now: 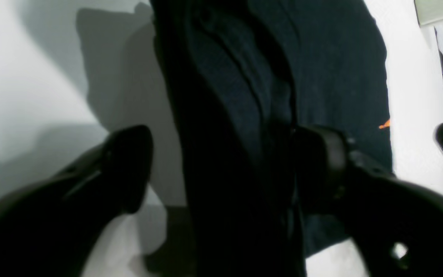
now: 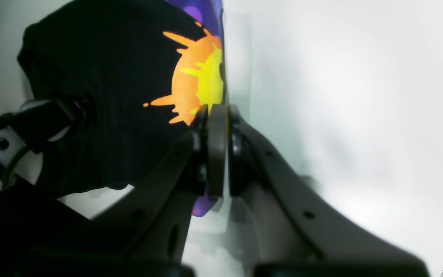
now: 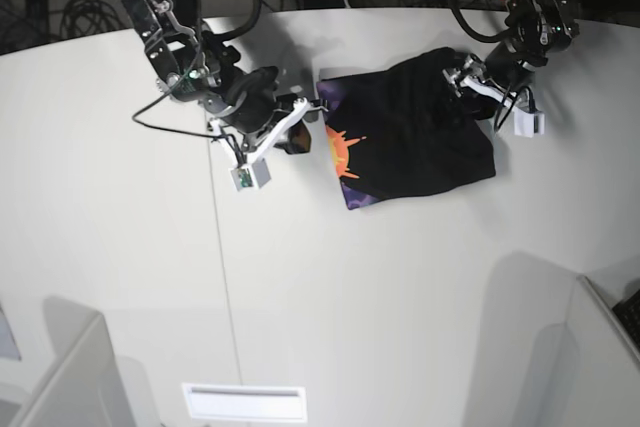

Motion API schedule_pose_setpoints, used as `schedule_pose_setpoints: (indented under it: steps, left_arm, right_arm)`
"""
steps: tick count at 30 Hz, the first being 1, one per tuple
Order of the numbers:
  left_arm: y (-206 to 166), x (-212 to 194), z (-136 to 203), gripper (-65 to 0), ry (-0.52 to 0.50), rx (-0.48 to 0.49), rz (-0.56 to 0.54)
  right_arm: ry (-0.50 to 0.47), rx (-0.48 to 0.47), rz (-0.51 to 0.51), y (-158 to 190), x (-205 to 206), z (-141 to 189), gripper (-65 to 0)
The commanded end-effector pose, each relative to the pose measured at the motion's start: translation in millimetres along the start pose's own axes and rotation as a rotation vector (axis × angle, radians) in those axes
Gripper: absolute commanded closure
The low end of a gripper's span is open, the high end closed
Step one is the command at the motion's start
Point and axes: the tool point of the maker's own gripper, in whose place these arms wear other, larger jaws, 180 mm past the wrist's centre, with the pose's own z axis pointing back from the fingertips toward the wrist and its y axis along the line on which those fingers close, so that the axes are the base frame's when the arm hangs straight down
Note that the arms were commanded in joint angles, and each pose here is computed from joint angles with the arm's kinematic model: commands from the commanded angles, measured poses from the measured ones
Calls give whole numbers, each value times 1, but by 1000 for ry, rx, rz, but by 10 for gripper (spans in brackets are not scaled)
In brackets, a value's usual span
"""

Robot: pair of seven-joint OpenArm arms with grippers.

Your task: Fold the T-shirt properly

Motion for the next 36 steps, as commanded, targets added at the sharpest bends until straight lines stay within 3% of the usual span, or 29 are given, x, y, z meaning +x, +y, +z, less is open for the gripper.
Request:
schedule_pose_setpoints:
  steps: [1, 8, 19, 30, 36]
  left_arm:
    - [1, 4, 1, -438, 1, 11, -24]
    - [10, -1, 2, 0, 31, 62, -63]
    - [23, -7, 8, 0, 109, 143, -144]
    - [6, -6, -10, 0, 261, 137, -483]
    - [-13, 0, -28, 0, 348, 119, -763]
  right_arm:
    - [-47, 16, 13, 4, 14, 3, 0]
    - [-45, 13, 11, 2, 13, 4, 0]
    - [-42, -16, -6, -9, 8, 7, 0]
    - [-86, -203, -170, -84, 1, 35, 0]
    - [-89, -298, -233, -120, -13, 55, 0]
